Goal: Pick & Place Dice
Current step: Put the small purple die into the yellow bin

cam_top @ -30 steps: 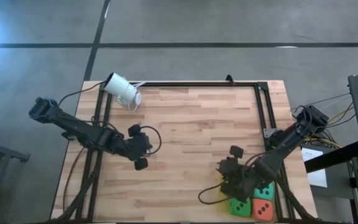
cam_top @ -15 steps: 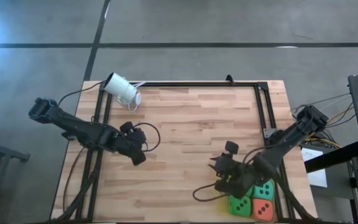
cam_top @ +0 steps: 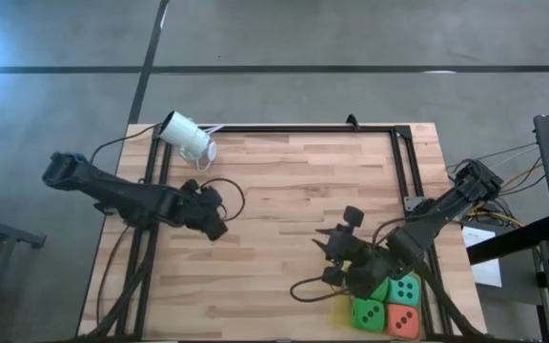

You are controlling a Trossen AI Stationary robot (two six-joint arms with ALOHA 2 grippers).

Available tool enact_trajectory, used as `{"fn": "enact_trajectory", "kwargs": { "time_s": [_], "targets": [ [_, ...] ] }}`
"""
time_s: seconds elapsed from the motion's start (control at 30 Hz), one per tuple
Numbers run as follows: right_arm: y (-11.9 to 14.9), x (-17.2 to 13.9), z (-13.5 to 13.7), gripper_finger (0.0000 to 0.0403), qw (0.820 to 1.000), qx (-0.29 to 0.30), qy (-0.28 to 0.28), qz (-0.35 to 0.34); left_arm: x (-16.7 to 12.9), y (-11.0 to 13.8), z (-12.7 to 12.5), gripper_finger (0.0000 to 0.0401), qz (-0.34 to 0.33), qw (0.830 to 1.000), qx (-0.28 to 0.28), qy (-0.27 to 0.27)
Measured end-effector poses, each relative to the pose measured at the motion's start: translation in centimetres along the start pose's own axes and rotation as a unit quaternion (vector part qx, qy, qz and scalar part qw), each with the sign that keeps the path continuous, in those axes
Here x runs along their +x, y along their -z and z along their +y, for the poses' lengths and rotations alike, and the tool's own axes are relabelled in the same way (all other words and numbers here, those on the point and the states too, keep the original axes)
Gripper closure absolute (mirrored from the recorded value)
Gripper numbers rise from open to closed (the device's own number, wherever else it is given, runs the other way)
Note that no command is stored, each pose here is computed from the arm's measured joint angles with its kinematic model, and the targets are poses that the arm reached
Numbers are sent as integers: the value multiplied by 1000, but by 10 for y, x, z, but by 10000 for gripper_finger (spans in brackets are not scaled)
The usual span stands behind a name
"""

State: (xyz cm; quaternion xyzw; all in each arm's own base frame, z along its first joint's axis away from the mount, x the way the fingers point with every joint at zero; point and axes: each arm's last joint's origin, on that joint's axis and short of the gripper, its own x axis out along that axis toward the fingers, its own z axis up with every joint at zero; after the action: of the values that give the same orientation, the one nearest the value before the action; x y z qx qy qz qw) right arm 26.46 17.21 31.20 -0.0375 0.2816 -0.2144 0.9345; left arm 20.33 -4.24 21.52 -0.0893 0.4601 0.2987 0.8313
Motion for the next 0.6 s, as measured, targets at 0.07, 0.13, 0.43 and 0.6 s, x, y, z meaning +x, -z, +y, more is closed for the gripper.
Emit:
{"fn": "enact_trajectory", "kwargs": {
  "time_s": [0.07, 0.13, 0.43, 0.6],
  "targets": [
    [0, 0, 0, 298, 1000, 0, 0, 0, 10, 3, 8, 399, 13, 1000, -16, -21],
    [1, 1, 1, 298, 1000, -1, 1, 1, 21, 5, 19, 399, 28, 998, -39, -47],
    [2, 3, 2, 298, 1000, -17, 4, 3, 64, 5, 71, 399, 49, 973, -181, -132],
    [2, 3, 2, 298, 1000, -17, 4, 2, 81, 14, 81, 399, 34, 972, -188, -134]
  ]
}}
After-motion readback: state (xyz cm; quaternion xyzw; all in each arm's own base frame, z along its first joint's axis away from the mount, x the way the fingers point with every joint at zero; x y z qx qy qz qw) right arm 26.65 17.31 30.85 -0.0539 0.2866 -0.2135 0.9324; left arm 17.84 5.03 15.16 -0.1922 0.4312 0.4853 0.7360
